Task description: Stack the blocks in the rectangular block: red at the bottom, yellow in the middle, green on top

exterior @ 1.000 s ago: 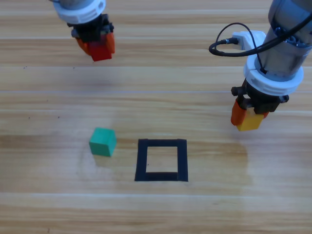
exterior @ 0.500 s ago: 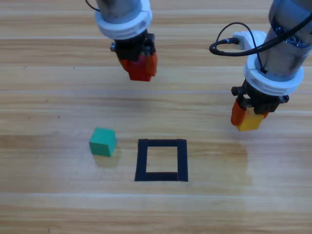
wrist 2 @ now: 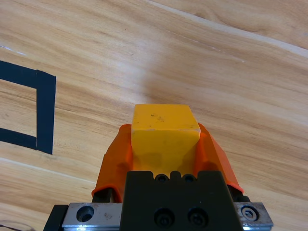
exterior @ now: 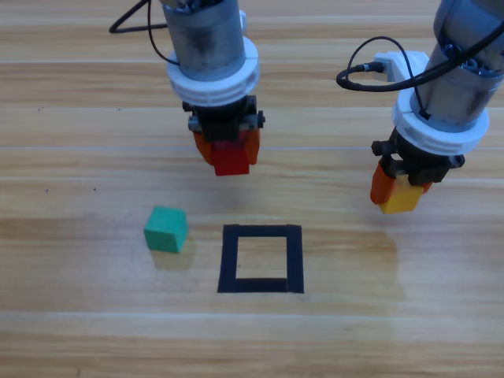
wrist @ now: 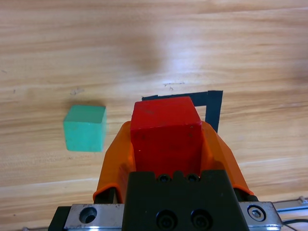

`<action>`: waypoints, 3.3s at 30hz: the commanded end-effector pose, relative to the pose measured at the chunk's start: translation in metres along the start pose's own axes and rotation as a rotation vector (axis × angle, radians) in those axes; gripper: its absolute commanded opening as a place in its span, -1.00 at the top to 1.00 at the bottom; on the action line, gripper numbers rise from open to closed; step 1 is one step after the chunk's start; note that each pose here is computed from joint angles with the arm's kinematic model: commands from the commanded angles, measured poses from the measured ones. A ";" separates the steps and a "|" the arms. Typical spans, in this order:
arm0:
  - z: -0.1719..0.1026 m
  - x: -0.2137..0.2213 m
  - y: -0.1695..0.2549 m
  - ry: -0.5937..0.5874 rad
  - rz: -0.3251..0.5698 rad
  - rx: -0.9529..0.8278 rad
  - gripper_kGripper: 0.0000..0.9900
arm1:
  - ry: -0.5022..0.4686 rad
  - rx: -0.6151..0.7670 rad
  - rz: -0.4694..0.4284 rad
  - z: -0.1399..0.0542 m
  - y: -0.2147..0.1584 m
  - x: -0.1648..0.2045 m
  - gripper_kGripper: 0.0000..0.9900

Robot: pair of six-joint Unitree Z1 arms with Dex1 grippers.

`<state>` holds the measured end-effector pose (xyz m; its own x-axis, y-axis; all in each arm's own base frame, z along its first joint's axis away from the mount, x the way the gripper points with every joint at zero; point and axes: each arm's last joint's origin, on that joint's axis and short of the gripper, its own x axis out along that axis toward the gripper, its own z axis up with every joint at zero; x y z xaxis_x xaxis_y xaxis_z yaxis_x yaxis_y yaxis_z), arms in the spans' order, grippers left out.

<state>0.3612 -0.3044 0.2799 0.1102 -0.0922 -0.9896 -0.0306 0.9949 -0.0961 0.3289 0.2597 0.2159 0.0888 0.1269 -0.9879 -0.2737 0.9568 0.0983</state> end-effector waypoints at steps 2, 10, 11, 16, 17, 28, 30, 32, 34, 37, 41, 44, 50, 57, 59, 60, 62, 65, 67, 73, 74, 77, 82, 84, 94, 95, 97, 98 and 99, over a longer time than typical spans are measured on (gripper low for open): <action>-0.034 0.022 -0.027 0.071 0.046 0.044 1.00 | -0.007 0.011 0.021 -0.004 -0.008 -0.008 0.67; -0.059 0.024 -0.041 0.079 0.069 0.070 1.00 | -0.003 0.003 0.020 -0.006 -0.009 -0.007 0.67; -0.060 0.025 -0.042 0.075 0.071 0.071 1.00 | -0.003 0.000 0.020 -0.006 -0.009 -0.007 0.67; -0.064 0.025 -0.046 0.056 0.066 0.078 1.00 | -0.003 -0.008 0.020 -0.006 -0.009 -0.007 0.67; -0.064 0.026 -0.046 0.054 0.066 0.078 1.00 | -0.005 -0.009 0.023 -0.006 -0.008 -0.008 0.67; -0.076 0.044 -0.031 0.029 0.033 0.092 1.00 | -0.006 -0.022 0.025 -0.006 -0.009 -0.009 0.67; -0.078 0.045 -0.028 0.026 0.028 0.096 1.00 | -0.005 -0.022 0.024 -0.006 -0.009 -0.009 0.67; -0.079 0.045 -0.027 0.023 0.024 0.096 1.00 | -0.006 -0.023 0.025 -0.006 -0.009 -0.009 0.67; -0.079 0.045 -0.028 0.021 0.022 0.098 1.00 | -0.006 -0.023 0.025 -0.006 -0.009 -0.009 0.67; -0.079 0.046 -0.029 0.016 0.018 0.099 1.00 | -0.005 -0.025 0.024 -0.006 -0.009 -0.008 0.67; -0.084 0.047 -0.031 0.005 0.022 0.093 1.00 | -0.003 -0.025 0.024 -0.006 -0.009 -0.007 0.67; -0.086 0.049 -0.034 0.000 0.024 0.094 1.00 | -0.005 -0.026 0.024 -0.006 -0.008 -0.008 0.67; -0.088 0.053 -0.036 -0.002 0.016 0.080 1.00 | -0.002 -0.027 0.023 -0.005 -0.008 -0.006 0.67; -0.091 0.059 -0.036 -0.015 -0.002 0.087 1.00 | -0.002 -0.029 0.023 -0.005 -0.008 -0.006 0.67; -0.091 0.061 -0.036 -0.015 0.003 0.086 1.00 | 0.000 -0.029 0.023 -0.006 -0.009 -0.006 0.67; -0.091 0.062 -0.036 -0.015 0.003 0.084 1.00 | 0.000 -0.030 0.023 -0.006 -0.009 -0.006 0.67; -0.091 0.062 -0.035 -0.016 0.005 0.077 1.00 | -0.002 -0.032 0.023 -0.005 -0.008 -0.006 0.67; -0.091 0.063 -0.035 -0.020 0.010 0.070 1.00 | 0.001 -0.032 0.022 -0.006 -0.009 -0.005 0.67; -0.091 0.064 -0.034 -0.021 0.015 0.063 1.00 | 0.000 -0.035 0.023 -0.006 -0.008 -0.006 0.67; -0.092 0.072 -0.033 -0.016 0.044 0.047 1.00 | 0.000 -0.035 0.023 -0.005 -0.008 -0.005 0.67; -0.092 0.073 -0.033 -0.017 0.046 0.049 1.00 | 0.001 -0.035 0.022 -0.005 -0.008 -0.004 0.67; -0.092 0.074 -0.034 -0.017 0.046 0.052 1.00 | 0.004 -0.036 0.021 -0.005 -0.008 -0.003 0.67; -0.094 0.077 -0.038 -0.020 0.049 0.061 1.00 | 0.001 -0.037 0.022 -0.005 -0.008 -0.003 0.67; -0.095 0.078 -0.041 -0.021 0.050 0.066 1.00 | -0.001 -0.037 0.023 -0.004 -0.008 -0.003 0.67; -0.096 0.085 -0.047 -0.026 0.059 0.068 1.00 | 0.002 -0.039 0.022 -0.005 -0.008 -0.002 0.67; -0.097 0.085 -0.048 -0.025 0.060 0.069 1.00 | 0.002 -0.038 0.022 -0.005 -0.008 -0.002 0.67; -0.097 0.087 -0.048 -0.024 0.063 0.066 1.00 | 0.002 -0.039 0.022 -0.005 -0.008 -0.002 0.67; -0.097 0.087 -0.048 -0.024 0.064 0.067 1.00 | 0.001 -0.040 0.022 -0.005 -0.008 -0.002 0.67; -0.097 0.088 -0.048 -0.024 0.066 0.067 1.00 | 0.002 -0.039 0.022 -0.005 -0.008 -0.002 0.67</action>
<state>0.2795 -0.3527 0.2124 0.1512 -0.0708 -0.9860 0.0171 0.9975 -0.0690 0.3268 0.2592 0.2131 0.0714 0.1338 -0.9884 -0.3241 0.9403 0.1039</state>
